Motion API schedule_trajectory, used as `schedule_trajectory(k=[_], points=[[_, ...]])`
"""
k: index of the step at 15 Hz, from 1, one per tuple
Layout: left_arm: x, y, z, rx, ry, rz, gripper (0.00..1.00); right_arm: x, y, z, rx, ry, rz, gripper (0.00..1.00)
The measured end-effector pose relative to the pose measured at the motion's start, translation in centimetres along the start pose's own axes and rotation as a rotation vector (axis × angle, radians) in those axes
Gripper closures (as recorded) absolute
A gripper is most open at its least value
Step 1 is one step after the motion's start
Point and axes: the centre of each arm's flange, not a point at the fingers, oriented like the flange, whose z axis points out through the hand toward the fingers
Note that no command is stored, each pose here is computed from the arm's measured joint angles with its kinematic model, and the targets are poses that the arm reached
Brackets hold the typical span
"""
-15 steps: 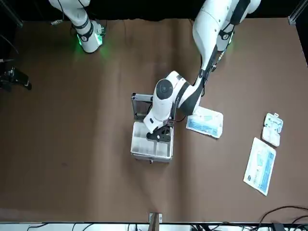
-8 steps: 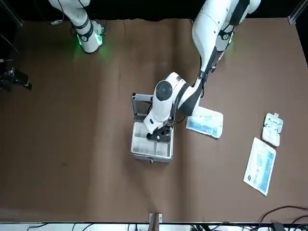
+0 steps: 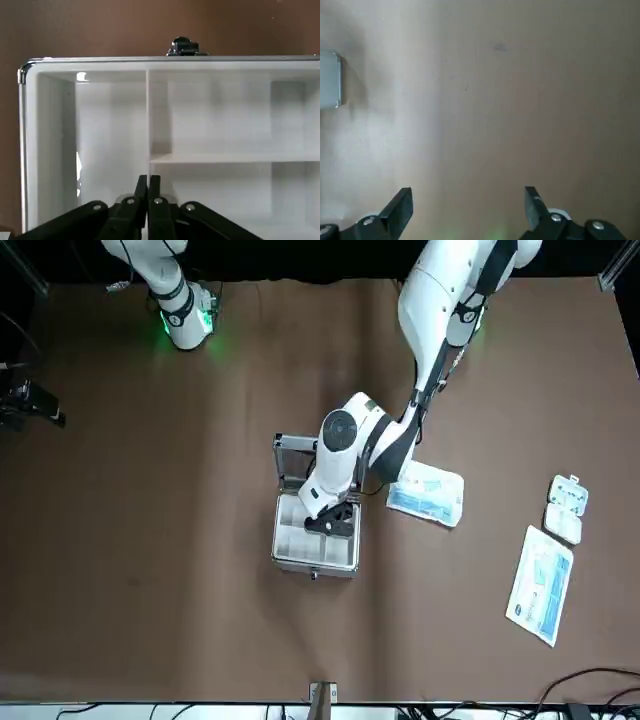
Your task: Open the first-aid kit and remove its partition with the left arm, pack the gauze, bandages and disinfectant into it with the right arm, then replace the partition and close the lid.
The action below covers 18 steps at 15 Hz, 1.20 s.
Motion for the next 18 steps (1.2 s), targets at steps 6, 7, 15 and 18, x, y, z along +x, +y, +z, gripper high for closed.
schedule_trajectory(k=[6,7,15,18], points=[[-0.21,0.06,0.60,0.004,-0.006,0.003,0.97,-0.06,0.49,-0.03,-0.002,0.001,0.008,0.01],[-0.25,0.07,0.70,0.005,-0.007,0.003,0.97,-0.07,0.57,-0.04,-0.002,0.002,0.010,0.01],[-0.31,0.07,0.90,0.018,0.000,0.015,0.83,-0.05,0.56,-0.05,-0.002,0.003,0.009,0.01],[-0.27,-0.03,1.02,0.020,-0.001,0.015,0.73,-0.05,0.55,-0.05,-0.002,0.003,0.009,0.01]])
